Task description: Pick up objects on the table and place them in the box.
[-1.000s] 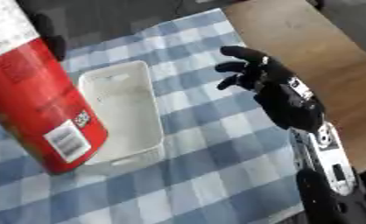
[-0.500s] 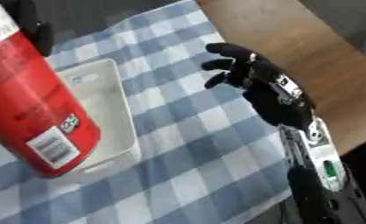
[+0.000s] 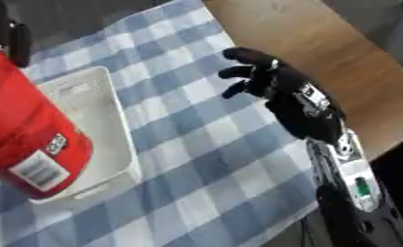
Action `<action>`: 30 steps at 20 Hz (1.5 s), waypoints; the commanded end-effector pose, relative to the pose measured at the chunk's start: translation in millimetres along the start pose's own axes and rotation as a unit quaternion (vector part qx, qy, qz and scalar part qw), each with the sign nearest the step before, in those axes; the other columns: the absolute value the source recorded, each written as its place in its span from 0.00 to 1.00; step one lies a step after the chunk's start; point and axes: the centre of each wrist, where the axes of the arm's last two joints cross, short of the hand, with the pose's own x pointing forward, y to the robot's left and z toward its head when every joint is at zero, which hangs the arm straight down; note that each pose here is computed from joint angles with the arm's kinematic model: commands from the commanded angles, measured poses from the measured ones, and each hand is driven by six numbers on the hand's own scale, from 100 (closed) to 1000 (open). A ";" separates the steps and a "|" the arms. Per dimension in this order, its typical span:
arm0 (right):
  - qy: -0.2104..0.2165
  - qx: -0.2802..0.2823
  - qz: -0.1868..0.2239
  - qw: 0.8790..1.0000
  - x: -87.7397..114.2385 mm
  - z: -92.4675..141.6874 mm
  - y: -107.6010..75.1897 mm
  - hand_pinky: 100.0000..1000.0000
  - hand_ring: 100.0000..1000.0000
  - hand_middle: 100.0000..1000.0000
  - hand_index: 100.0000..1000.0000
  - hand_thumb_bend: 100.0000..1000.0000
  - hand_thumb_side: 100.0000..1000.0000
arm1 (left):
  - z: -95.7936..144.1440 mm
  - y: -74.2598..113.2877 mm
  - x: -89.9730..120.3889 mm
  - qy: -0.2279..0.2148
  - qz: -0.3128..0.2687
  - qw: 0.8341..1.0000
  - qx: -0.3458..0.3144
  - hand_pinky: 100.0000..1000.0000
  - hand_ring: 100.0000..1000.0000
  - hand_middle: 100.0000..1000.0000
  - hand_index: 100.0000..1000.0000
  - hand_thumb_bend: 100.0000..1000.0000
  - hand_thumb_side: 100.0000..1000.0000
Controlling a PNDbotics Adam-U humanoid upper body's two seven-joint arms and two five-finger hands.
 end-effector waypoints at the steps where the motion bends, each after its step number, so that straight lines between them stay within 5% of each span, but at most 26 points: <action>1: -0.040 0.068 0.058 0.995 6.7 -4.7 -5.1 0.70 0.84 0.92 0.91 0.00 1.00 | -0.5 12.4 8.0 0.001 -0.038 0.999 -0.009 0.00 0.00 0.10 0.35 0.17 0.43; 18: -0.034 0.076 0.061 0.995 5.6 -4.4 -4.1 0.71 0.84 0.92 0.91 0.00 1.00 | 17.6 57.8 -16.2 0.024 -0.058 0.998 0.006 0.05 0.00 0.10 0.34 0.11 0.48; 30: -0.031 0.080 0.061 0.994 4.7 -3.5 -2.8 0.71 0.85 0.93 0.91 0.00 1.00 | 26.2 68.3 -21.3 0.045 -0.075 0.996 -0.017 0.32 0.00 0.17 0.40 0.08 0.51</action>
